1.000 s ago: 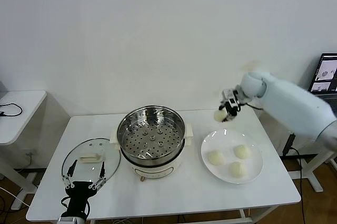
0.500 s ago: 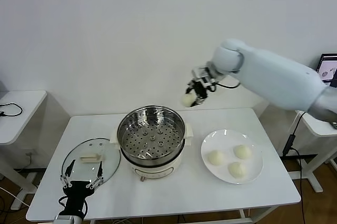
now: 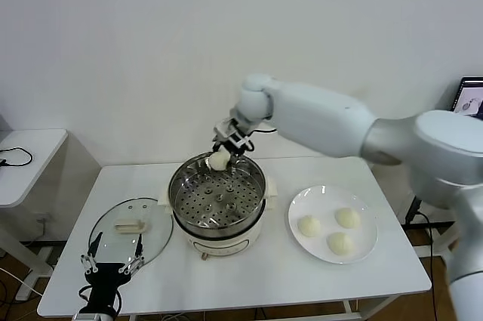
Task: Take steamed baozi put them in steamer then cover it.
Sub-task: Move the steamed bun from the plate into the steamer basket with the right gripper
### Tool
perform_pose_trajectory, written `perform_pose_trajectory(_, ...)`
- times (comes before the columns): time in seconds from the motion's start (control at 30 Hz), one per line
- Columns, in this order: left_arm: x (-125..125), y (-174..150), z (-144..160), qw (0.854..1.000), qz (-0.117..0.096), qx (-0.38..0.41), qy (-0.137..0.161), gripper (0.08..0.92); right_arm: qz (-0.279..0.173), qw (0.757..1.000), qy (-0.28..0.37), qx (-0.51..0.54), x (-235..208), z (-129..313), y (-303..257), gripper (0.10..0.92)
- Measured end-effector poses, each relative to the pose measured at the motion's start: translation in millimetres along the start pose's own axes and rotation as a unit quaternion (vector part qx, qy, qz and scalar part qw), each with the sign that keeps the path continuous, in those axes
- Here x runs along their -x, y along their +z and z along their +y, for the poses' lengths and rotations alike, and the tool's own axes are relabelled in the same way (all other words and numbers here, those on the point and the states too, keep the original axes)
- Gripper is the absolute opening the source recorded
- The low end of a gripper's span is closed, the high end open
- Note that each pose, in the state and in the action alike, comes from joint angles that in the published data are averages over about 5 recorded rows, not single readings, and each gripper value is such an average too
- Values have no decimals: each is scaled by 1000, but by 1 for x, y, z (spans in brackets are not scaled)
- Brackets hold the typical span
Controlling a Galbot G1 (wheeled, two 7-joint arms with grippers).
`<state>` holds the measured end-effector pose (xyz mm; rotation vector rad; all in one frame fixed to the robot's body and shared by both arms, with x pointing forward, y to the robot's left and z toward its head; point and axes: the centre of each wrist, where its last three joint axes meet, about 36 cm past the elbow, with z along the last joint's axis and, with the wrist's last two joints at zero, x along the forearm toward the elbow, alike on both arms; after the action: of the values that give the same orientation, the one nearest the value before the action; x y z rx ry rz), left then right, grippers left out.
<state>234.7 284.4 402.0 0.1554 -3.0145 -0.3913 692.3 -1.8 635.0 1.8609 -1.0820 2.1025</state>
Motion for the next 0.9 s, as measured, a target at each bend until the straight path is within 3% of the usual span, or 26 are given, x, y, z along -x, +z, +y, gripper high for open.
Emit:
perform_pose_trajectory(0.63, -7, -5, 0, 1000, -3, -4, -10, 823, 17, 987, -10, -160, 70, -3, -2, 554)
perform_pose_trajectory(0.9, -6, -8, -1, 1000, -6, -5, -9, 823, 18, 983, -15, -184, 74, -1, 4, 751)
